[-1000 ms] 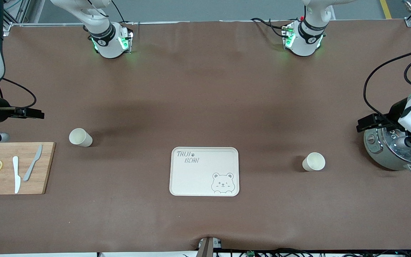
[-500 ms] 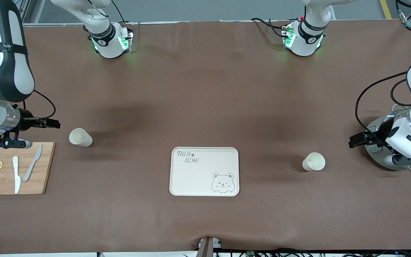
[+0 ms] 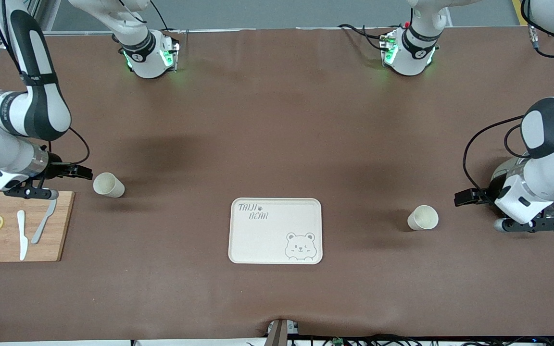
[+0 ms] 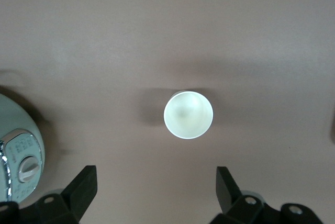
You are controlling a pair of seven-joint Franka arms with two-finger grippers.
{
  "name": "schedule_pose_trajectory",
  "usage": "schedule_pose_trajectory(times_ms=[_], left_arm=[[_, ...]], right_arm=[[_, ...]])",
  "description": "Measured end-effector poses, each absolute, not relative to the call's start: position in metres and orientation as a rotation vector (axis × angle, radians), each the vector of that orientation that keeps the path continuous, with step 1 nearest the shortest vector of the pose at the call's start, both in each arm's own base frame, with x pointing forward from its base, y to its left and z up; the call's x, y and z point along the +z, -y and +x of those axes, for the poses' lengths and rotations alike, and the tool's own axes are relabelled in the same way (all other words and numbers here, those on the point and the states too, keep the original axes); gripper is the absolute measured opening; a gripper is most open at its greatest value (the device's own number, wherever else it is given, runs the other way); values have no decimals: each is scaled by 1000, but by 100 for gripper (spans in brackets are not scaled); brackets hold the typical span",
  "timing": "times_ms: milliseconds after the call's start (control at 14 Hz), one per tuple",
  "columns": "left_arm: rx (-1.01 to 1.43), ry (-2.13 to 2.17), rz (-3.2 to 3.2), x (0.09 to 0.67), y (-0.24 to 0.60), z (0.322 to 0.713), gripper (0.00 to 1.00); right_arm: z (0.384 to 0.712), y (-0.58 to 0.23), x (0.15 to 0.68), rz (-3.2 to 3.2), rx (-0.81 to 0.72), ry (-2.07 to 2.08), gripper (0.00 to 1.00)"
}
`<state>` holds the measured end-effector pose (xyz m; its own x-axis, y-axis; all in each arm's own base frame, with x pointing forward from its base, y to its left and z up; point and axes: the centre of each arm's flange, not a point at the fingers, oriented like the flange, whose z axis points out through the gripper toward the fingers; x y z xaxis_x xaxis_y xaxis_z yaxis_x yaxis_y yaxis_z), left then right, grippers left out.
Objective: Place white IKEA cup upright on tray with both arms
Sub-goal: 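Move the right gripper to one cup while the left gripper reaches the other, then close the right gripper on its cup while the left gripper grips its cup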
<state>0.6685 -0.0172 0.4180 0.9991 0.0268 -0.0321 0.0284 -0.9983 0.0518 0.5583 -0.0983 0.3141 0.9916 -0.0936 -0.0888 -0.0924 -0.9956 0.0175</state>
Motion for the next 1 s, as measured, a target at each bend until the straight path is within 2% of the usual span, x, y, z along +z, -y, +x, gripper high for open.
schedule_pose_trajectory(times_ms=[214, 357, 429, 643, 714, 857, 1000], left_arm=[[-29, -39, 3084, 393, 20, 674, 100], [-36, -35, 3080, 375, 23, 677, 96], [-45, -36, 3078, 366, 23, 678, 90], [-30, -44, 3074, 341, 23, 678, 88], [-22, -50, 3074, 332, 23, 677, 85], [-4, -63, 3072, 313, 22, 674, 82], [2, -77, 3070, 296, 21, 670, 78]], right_arm=[[549, 100, 295, 3119, -81, 153, 100], [546, 100, 285, 3117, -63, 152, 100], [546, 100, 280, 3115, -48, 152, 100], [547, 100, 265, 3112, -34, 150, 100], [547, 100, 260, 3111, -31, 149, 93], [549, 98, 251, 3113, -20, 151, 69], [548, 96, 242, 3118, -26, 160, 50]])
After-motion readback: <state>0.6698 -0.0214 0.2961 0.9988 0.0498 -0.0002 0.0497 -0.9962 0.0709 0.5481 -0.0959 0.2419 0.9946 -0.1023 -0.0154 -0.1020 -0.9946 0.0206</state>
